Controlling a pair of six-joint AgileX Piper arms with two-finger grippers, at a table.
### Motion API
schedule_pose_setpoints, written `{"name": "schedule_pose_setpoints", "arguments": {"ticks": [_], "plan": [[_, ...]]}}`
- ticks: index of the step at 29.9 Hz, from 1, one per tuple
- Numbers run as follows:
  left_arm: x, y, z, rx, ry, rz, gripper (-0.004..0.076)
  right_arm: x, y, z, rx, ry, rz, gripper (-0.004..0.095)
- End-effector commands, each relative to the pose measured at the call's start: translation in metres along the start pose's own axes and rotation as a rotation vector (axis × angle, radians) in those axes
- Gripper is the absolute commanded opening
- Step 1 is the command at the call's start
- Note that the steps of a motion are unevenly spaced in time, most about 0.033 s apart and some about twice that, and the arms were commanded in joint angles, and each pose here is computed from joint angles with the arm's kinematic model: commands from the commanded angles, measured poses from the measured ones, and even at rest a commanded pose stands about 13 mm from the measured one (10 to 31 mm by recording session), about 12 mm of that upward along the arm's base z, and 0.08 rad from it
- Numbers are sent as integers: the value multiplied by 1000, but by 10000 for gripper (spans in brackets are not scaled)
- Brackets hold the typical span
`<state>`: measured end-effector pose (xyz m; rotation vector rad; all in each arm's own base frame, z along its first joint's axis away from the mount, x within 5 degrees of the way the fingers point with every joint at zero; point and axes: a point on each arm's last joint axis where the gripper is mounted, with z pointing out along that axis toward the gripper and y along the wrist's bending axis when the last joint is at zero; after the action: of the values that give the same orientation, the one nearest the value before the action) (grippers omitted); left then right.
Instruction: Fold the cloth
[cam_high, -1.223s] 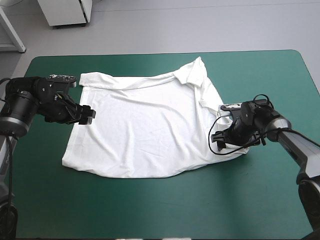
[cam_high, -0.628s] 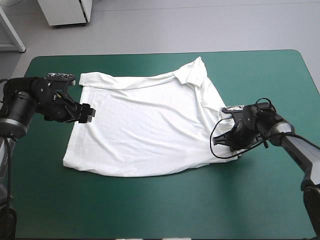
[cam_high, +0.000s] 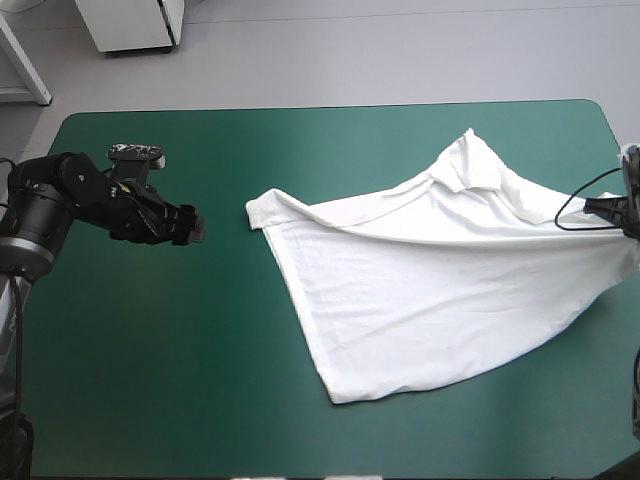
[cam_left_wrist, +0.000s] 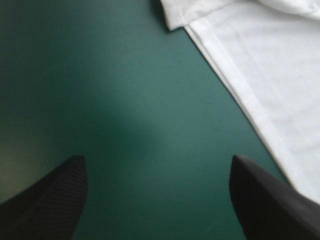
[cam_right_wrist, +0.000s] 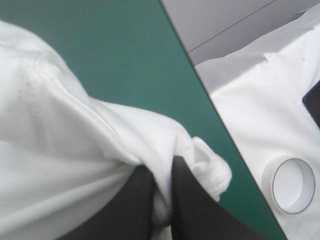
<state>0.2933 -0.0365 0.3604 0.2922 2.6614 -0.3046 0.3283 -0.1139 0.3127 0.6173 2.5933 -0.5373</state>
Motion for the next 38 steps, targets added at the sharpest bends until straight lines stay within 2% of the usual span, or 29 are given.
{"name": "schedule_pose_setpoints", "arguments": {"ticks": [1, 5, 7, 10, 13, 14, 16, 17, 18, 21, 24, 28, 32, 38], "plan": [[-2, -7, -15, 17, -87, 8, 564, -33, -22, -3, 46, -126, 39, -19], [1, -7, -11, 19, -69, 3, 564, -61, -33, 20, 128, -148, 58, -19], [2, -7, -10, 18, -65, 4, 565, -71, -35, 36, 140, -126, 73, -15], [2, -7, -10, 18, -65, 4, 565, -81, -38, 55, 157, -94, 74, 61], [2, -7, -10, 18, -65, 4, 564, -87, -43, 64, 156, -92, 100, 302], [2, -7, -10, 18, -65, 4, 565, -88, -45, 65, 145, -92, 120, 464], [1, -6, -10, 17, -69, 4, 564, -88, -47, 67, 128, -88, 140, 701], [1, -7, -10, 19, -71, 3, 564, -87, -49, 65, 125, -84, 135, 854], [1, -7, -10, 19, -71, 3, 564, -87, -51, 63, 127, -79, 117, 934], [1, -7, -10, 19, -71, 3, 565, -86, -56, 42, 105, -93, 136, 926], [1, -7, -10, 23, -74, 1, 565, -85, -62, 5, 38, -153, 163, 925], [0, -8, -10, 32, -89, -5, 565, -72, -59, -55, -109, -182, 154, 924], [-4, -13, -10, 57, -121, 15, 565, -47, -40, -115, -252, -234, 89, 925], [-13, -39, -2, 77, -182, 99, 565, 20, 21, -161, -389, -205, -156, 923]]}}
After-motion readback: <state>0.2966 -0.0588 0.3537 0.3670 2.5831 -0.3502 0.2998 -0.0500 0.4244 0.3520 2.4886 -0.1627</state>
